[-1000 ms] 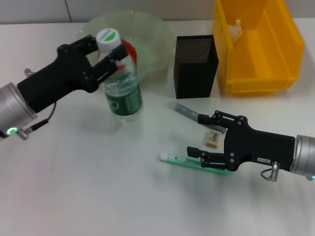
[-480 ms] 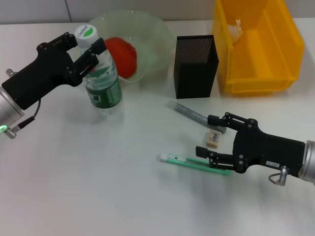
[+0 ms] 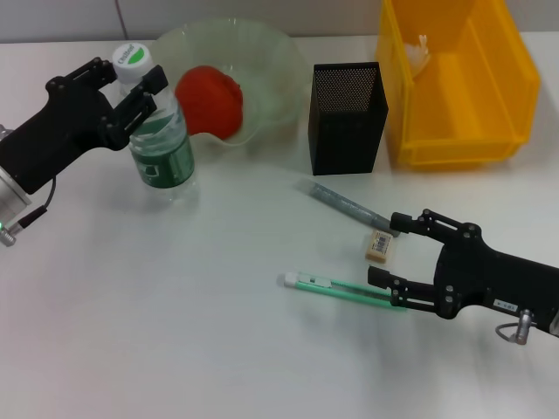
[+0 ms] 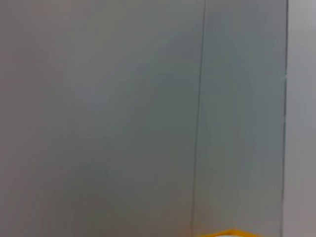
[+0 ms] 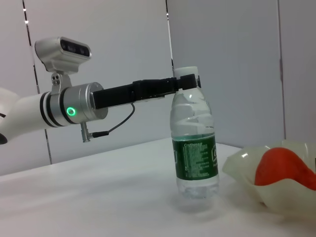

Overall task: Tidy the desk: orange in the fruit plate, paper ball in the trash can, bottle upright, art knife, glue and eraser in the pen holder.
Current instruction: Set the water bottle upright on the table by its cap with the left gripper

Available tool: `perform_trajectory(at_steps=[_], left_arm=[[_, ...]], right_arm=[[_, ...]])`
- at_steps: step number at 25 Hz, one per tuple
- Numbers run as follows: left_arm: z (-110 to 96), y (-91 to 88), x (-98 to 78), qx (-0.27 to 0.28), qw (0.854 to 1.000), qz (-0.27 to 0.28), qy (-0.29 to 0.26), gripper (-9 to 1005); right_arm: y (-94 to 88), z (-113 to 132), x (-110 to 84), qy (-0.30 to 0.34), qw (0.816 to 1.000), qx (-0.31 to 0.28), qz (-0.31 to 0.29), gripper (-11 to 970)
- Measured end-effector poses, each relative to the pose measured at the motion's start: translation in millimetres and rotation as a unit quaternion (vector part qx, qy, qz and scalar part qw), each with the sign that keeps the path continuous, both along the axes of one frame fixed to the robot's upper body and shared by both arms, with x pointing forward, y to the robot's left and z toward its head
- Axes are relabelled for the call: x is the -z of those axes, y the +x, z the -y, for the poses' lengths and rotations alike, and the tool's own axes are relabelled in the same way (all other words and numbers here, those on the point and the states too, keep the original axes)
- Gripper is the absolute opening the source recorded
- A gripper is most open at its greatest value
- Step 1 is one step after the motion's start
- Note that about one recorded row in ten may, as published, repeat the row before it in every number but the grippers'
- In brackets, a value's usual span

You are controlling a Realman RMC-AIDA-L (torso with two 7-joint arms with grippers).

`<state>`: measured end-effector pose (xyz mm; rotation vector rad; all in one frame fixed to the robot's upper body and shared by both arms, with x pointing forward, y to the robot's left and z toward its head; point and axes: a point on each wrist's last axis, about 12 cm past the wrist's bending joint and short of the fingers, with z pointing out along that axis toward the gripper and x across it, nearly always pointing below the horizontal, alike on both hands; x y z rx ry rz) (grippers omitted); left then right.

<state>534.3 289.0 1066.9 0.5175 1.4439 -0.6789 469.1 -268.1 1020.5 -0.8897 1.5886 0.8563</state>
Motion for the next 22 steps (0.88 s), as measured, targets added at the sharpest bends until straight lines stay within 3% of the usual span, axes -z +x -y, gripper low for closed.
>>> perform_trajectory(at_steps=[22], left_arm=[[-9.3,3.7,3.1,-0.043,0.999,-0.001,0.013,443]], right_arm=[[-18.4,27.0,0.1,-0.006,1.000,0.022,0.001,825]])
